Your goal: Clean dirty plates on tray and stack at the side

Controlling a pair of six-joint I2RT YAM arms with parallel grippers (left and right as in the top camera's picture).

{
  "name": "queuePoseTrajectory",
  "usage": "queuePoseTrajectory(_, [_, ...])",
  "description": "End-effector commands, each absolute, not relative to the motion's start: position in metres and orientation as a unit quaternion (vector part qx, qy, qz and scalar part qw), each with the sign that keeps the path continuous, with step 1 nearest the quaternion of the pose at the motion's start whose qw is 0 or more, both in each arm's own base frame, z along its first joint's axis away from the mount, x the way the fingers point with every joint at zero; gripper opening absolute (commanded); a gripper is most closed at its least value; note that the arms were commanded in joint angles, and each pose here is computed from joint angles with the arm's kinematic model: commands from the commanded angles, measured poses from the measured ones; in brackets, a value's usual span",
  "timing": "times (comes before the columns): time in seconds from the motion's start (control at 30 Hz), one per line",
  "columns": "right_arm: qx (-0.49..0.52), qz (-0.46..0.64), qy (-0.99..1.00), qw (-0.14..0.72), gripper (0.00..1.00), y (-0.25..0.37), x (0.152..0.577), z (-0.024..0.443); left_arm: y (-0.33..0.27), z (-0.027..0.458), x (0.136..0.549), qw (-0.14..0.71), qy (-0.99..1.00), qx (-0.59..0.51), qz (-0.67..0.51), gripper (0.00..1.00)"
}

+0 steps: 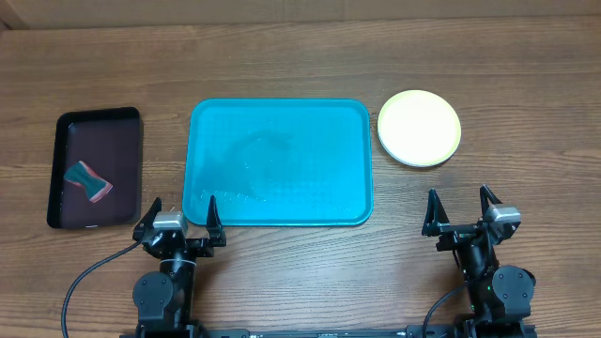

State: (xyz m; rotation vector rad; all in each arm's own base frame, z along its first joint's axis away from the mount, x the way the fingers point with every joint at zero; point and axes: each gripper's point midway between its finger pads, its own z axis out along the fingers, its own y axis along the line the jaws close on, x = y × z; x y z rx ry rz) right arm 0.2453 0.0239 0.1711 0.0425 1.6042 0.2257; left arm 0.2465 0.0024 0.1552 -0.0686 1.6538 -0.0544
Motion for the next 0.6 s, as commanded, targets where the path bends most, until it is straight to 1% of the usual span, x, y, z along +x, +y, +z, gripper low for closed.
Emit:
queuePoseTrajectory(0.0, [0.017,0.097,0.714,0.693,1.0,0.0235,0.2453,0.1704,0.003,0.1557,0.2461,0.679,0.733,-0.037,-0.026,1.0])
queuePoseTrajectory(0.13, [0.024,0.087,0.715,0.693,1.0,0.0196,0.2457,0.1695,0.0029,0.1557,0.2461,0.679,0.733,-0.037,-0.027,1.0])
queuePoseTrajectory(0.37, [-0.034,0.022,0.716,0.697,1.0,0.0174,0.2458,0.169,0.0029,0.1557,0.2461,0.679,0.733,-0.037,-0.027,1.0])
queuePoseTrajectory(0.57, [-0.034,0.025,0.716,0.697,1.0,0.0178,0.2458,0.169,0.0029,0.1557,0.2461,0.679,0.733,-0.037,-0.027,1.0])
